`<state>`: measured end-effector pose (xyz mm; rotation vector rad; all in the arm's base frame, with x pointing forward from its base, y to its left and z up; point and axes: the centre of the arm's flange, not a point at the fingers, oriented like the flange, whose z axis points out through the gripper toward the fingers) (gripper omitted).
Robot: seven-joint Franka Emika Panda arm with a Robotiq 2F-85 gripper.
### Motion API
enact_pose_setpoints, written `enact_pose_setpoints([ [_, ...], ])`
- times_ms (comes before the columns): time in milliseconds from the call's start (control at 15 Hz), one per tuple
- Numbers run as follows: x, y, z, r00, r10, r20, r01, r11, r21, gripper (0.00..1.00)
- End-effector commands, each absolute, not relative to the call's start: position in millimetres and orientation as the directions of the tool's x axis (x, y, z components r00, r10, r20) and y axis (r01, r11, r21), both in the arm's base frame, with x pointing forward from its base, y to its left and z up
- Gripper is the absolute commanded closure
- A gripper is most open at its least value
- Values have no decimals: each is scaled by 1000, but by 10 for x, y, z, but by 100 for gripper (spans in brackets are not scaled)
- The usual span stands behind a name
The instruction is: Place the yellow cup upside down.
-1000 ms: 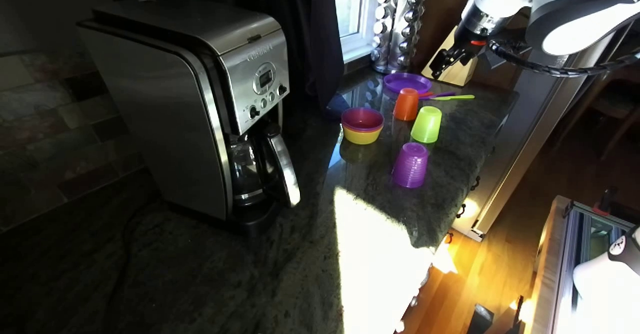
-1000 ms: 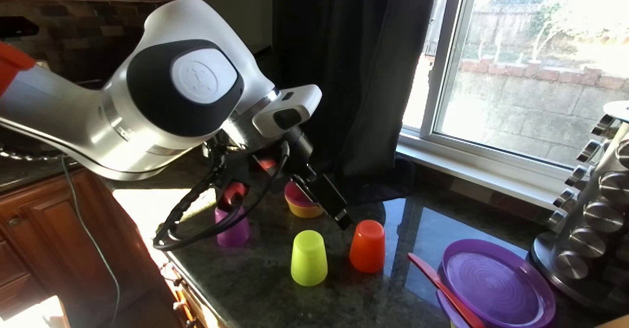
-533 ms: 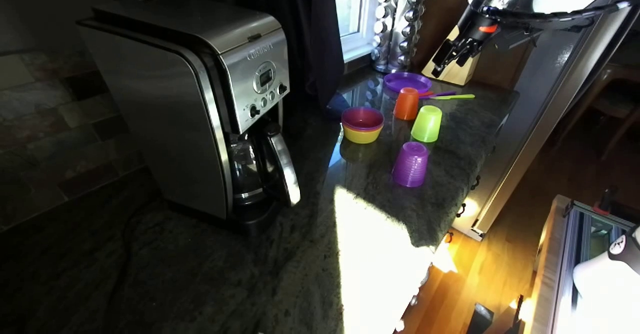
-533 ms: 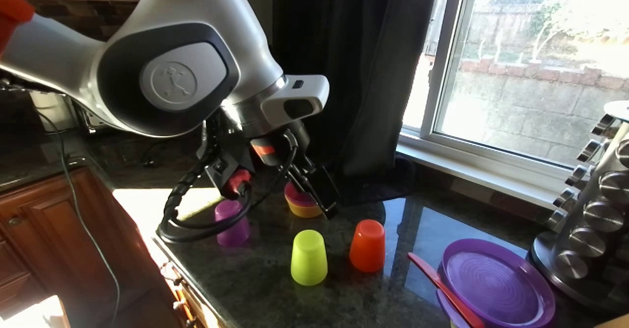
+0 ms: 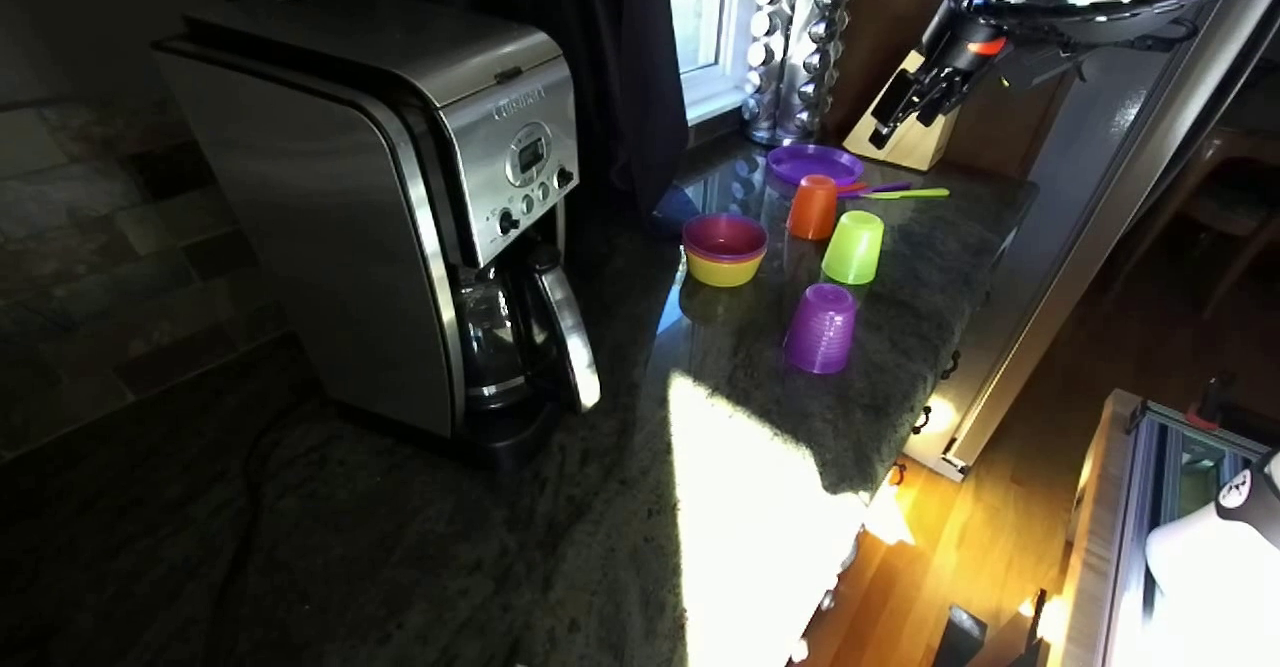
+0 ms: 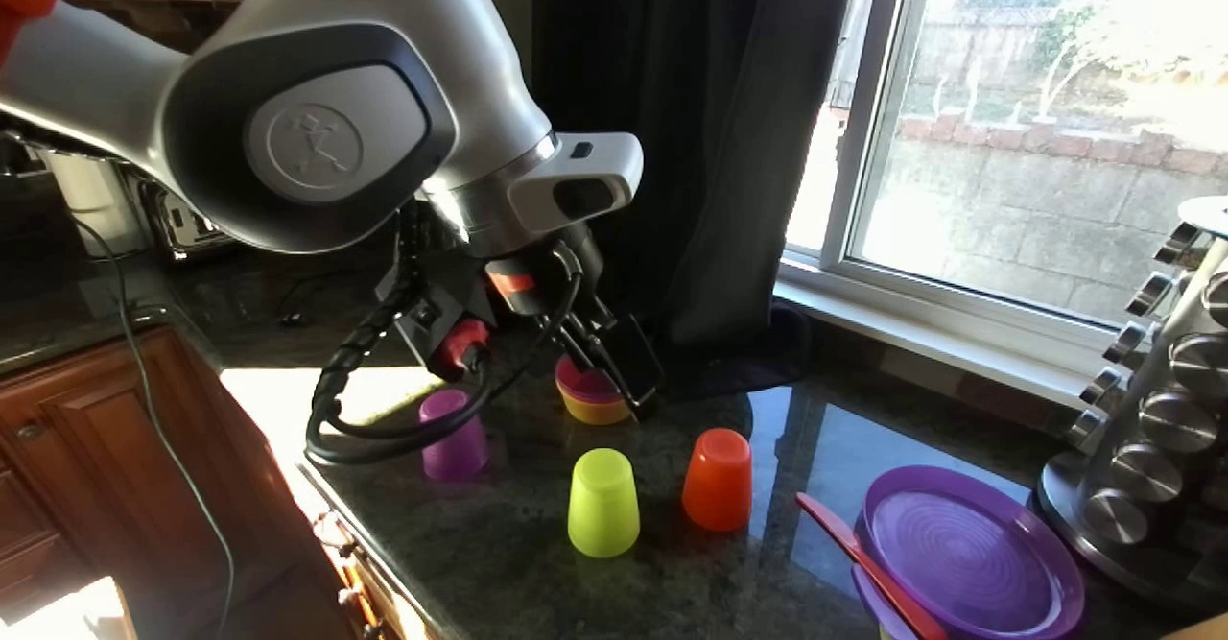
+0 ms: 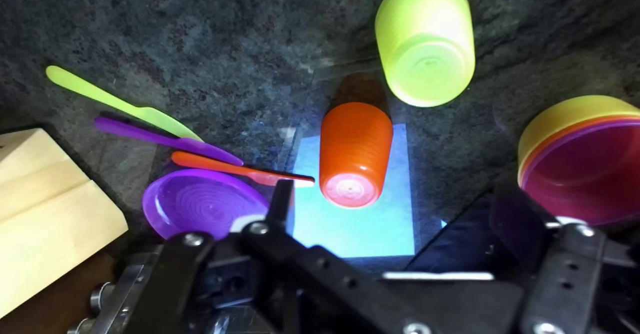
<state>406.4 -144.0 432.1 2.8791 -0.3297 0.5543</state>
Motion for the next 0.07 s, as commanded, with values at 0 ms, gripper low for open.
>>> enact_pose_setpoints([
  [0,4064,-1439,4321,905,-180,384,-251,-957,144,0],
])
